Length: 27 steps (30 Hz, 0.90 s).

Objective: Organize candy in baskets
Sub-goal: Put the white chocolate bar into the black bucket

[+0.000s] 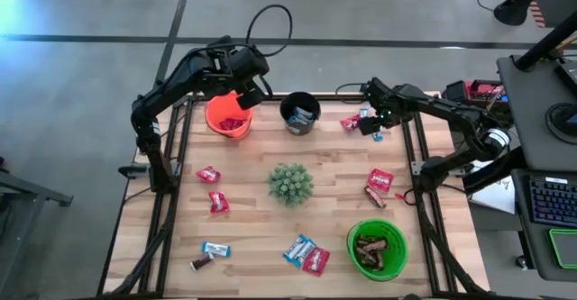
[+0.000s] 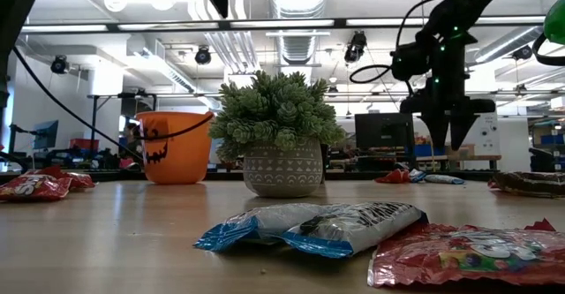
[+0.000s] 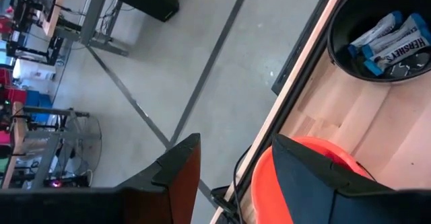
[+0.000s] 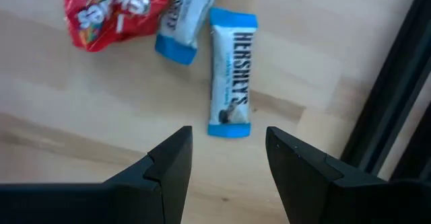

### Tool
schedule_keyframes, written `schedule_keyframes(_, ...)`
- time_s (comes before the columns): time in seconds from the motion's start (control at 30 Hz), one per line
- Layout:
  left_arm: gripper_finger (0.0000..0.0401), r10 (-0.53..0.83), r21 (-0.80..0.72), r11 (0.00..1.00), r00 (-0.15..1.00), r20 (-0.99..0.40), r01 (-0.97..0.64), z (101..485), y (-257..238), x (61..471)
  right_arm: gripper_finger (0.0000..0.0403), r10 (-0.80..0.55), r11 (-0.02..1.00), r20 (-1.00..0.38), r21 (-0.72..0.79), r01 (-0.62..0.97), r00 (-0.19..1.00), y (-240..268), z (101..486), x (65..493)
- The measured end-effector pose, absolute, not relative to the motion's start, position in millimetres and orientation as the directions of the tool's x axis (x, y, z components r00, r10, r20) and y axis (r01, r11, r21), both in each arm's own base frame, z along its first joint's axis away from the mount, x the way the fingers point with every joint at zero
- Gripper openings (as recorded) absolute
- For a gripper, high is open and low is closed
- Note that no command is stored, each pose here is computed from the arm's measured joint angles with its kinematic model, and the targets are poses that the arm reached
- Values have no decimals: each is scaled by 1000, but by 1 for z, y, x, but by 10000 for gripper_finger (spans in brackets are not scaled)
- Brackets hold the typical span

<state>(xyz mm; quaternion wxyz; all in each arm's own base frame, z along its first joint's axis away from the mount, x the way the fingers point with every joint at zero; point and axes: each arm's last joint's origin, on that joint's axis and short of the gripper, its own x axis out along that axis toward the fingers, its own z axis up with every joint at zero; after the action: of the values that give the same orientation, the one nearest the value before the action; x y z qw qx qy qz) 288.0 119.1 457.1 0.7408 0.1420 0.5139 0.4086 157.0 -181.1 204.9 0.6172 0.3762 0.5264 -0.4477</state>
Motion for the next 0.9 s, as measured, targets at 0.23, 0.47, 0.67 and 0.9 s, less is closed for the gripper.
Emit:
schedule_keyframes(0.23,166,751,633,627,138,-645,-454,457,119,288,180,-214,303,-972,32,953,100,-192,205,156)
schedule_keyframes(0.47,166,752,633,627,138,-645,-454,457,119,288,180,-179,306,-980,31,952,89,-196,190,159)
schedule_keyframes(0.67,166,752,634,627,137,-645,-454,457,119,288,180,-149,300,-987,7,954,55,-200,177,162)
schedule_keyframes(0.9,166,752,634,627,137,-645,-454,457,119,288,180,-93,296,-996,-19,955,9,-203,161,164)
